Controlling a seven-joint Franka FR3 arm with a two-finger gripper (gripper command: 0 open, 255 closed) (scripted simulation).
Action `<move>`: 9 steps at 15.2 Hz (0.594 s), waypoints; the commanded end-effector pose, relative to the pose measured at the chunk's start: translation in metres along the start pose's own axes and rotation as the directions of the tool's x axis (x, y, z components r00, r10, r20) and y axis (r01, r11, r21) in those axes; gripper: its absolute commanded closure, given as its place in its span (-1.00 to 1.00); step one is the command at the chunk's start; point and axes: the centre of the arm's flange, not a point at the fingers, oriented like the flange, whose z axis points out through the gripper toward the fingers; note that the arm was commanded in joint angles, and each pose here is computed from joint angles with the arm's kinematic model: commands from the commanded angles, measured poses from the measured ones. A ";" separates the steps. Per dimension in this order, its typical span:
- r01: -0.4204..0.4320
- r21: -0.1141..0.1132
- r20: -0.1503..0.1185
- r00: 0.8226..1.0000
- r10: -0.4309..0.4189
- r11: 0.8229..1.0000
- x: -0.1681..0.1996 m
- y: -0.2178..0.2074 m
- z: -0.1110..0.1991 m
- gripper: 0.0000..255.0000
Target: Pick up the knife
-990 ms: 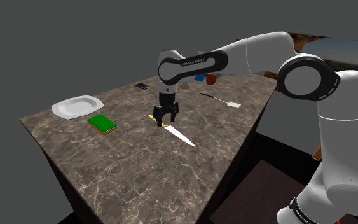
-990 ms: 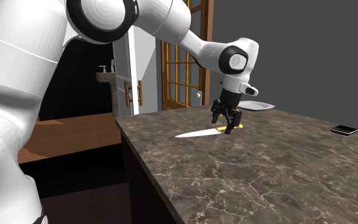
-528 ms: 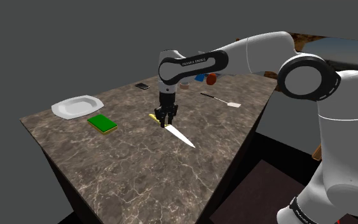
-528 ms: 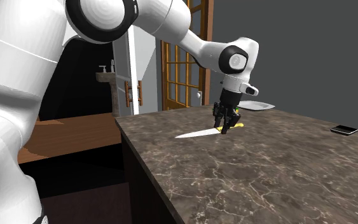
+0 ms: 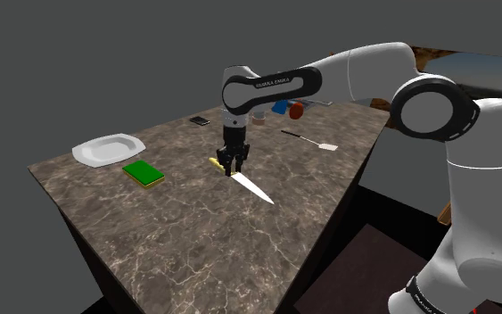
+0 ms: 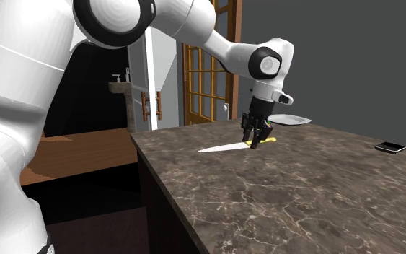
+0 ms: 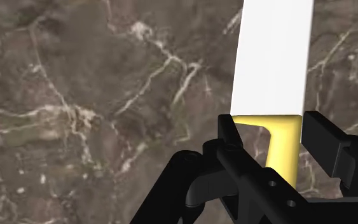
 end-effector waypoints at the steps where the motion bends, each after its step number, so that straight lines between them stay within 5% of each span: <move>1: 0.000 0.000 0.001 1.000 0.000 1.000 -0.002 -0.002 -0.011 1.00; 9: 0.000 0.000 0.001 1.000 0.000 1.000 -0.009 -0.008 -0.052 1.00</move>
